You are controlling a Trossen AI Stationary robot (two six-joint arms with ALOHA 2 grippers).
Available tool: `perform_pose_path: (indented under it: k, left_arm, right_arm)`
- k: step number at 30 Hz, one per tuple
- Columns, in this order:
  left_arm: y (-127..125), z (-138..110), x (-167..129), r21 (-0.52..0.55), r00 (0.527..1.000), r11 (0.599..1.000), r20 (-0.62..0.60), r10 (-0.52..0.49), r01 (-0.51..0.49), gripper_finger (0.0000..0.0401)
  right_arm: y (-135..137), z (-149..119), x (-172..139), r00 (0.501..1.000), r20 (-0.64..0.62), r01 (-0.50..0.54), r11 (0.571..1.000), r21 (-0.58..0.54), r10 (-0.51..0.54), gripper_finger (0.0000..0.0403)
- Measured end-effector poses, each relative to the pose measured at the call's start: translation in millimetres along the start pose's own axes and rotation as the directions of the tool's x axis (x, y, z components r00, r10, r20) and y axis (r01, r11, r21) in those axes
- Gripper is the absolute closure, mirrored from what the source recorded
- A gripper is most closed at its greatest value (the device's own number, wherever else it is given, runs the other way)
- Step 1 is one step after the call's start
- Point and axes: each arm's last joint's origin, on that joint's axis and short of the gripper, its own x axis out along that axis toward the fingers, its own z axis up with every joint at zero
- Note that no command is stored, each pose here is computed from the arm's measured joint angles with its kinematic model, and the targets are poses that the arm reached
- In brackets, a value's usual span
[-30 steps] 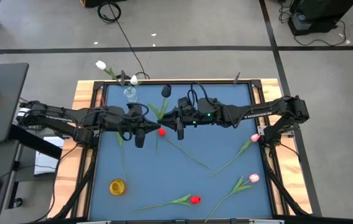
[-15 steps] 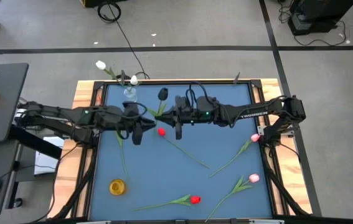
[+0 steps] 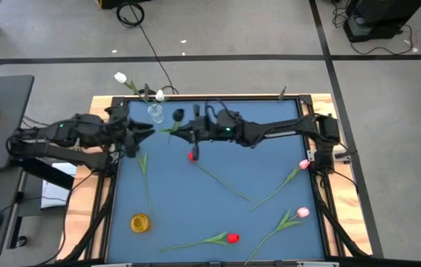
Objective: Sort flowers into vase by color
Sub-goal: Put the right black tulip into the transparent vase
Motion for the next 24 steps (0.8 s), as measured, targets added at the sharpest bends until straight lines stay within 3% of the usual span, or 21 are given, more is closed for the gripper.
perform_pose_path:
  k: [3, 12, 24]
  left_arm:
    - [4.3, 4.0, -12.6, 0.047, 0.999, 0.999, 0.053, 0.002, -0.004, 0.0267]
    - [14.7, 10.4, -40.2, 0.175, 0.987, 0.984, 0.162, 0.003, -0.031, 0.0267]
    - [27.7, 10.1, -68.3, 0.176, 0.976, 0.984, 0.219, -0.025, -0.015, 0.0267]
  right_arm:
    - [-7.8, -3.0, 25.6, 1.000, 0.015, 0.029, 0.996, -0.088, -0.028, 0.0396]
    - [-48.0, -21.8, 83.0, 0.990, 0.064, 0.135, 0.986, -0.097, -0.129, 0.0396]
    - [-83.0, -44.7, 112.6, 0.971, 0.011, 0.235, 0.949, -0.210, -0.238, 0.0396]
